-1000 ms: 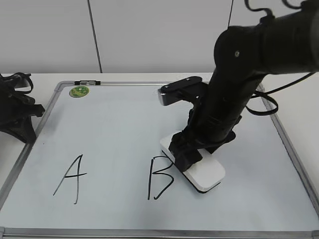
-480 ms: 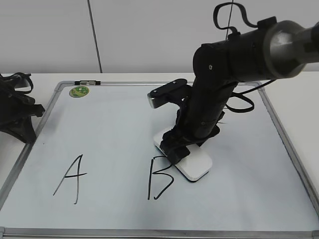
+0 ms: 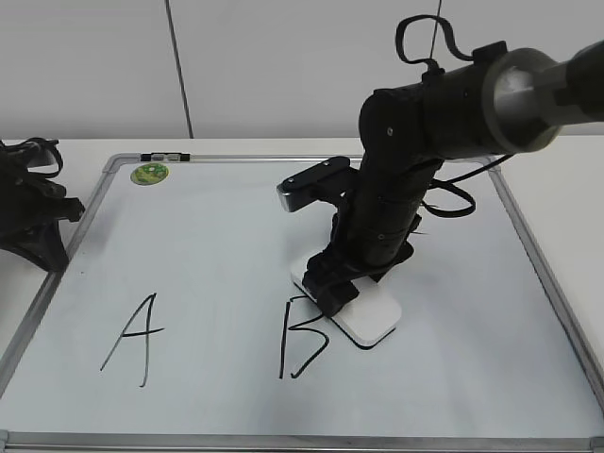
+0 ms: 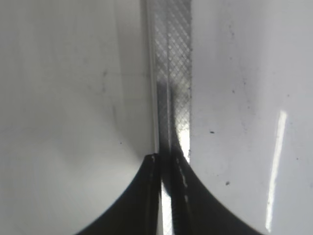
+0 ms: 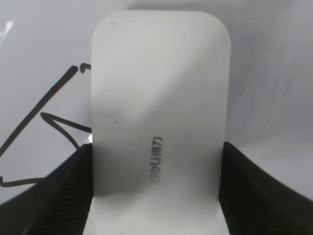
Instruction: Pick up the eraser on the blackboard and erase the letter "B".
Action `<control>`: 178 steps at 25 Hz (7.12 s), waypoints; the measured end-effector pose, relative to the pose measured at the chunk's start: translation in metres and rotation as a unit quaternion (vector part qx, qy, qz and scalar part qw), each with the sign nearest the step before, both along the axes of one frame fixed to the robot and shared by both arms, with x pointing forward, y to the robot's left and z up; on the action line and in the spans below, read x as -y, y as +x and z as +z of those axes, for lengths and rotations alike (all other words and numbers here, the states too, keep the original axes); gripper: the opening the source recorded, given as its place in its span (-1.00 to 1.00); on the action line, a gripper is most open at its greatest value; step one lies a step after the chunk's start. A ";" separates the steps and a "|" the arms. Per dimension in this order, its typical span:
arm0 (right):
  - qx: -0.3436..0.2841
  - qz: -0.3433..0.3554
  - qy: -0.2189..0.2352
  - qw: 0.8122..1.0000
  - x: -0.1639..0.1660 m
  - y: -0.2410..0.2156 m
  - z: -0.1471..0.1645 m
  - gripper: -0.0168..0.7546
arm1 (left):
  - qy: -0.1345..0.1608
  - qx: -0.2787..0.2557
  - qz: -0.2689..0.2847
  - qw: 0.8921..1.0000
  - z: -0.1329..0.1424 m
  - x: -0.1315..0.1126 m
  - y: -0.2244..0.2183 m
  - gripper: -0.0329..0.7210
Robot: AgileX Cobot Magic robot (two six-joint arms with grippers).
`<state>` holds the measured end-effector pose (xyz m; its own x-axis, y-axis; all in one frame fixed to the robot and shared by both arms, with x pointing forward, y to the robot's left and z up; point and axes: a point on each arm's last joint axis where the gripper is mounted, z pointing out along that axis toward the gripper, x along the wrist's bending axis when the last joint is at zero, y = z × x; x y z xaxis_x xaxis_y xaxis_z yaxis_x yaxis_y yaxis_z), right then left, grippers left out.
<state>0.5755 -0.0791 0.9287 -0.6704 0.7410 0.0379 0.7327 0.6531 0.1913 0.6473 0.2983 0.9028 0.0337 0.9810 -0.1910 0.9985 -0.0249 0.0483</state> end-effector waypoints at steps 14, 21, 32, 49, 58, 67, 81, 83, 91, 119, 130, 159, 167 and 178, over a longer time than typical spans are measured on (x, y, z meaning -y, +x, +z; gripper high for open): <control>0.000 0.125 0.005 0.992 -0.077 -0.056 -0.006 0.47 | 0.000 0.000 0.001 1.000 0.000 -0.001 0.000 -0.88; -0.002 0.143 0.010 0.990 -0.091 -0.067 -0.005 0.47 | 0.000 0.000 0.002 1.000 0.000 -0.001 0.000 -0.88; 0.000 0.146 -0.009 0.989 -0.094 -0.059 -0.001 0.47 | -0.001 0.000 0.002 1.000 0.000 -0.001 0.000 -0.88; 0.049 0.033 -0.061 0.996 0.000 0.030 0.010 0.47 | -0.003 0.001 0.004 1.000 0.000 -0.001 0.000 -0.88; 0.085 0.012 -0.033 0.996 0.004 0.036 0.090 0.47 | -0.003 0.001 0.004 1.000 0.000 -0.001 0.000 -0.88; 0.059 -0.096 -0.015 0.994 0.079 0.041 0.133 0.47 | -0.003 0.002 0.005 1.000 0.000 -0.001 0.000 -0.88; 0.008 -0.288 0.020 0.957 0.197 0.011 0.092 0.47 | -0.006 0.002 0.006 1.000 0.000 0.000 0.001 -0.88; 0.004 -0.299 0.024 0.954 0.201 0.008 0.081 0.47 | -0.006 0.002 0.007 1.000 0.000 0.000 0.001 -0.88; 0.035 -0.320 0.040 0.946 0.202 0.009 0.066 0.47 | -0.007 0.002 0.007 1.000 0.000 0.000 0.001 -0.88; -0.013 -0.348 0.026 0.937 0.202 0.027 0.007 0.56 | -0.009 0.002 0.008 1.000 0.000 0.000 0.001 -0.88; -0.005 -0.345 0.036 0.938 0.201 0.040 0.037 0.69 | -0.009 0.003 0.009 1.000 0.000 0.000 0.001 -0.88; 0.096 -0.292 0.075 0.949 0.200 -0.006 0.210 0.59 | -0.015 0.199 -0.013 0.980 0.217 0.024 0.003 0.36; 0.175 -0.277 0.096 0.940 0.201 -0.058 0.264 0.59 | 0.013 0.255 -0.049 0.966 0.276 0.040 -0.077 0.36; 0.242 -0.268 0.115 0.925 0.203 -0.151 0.291 0.58 | 0.026 0.282 -0.050 0.958 0.290 0.029 -0.186 0.36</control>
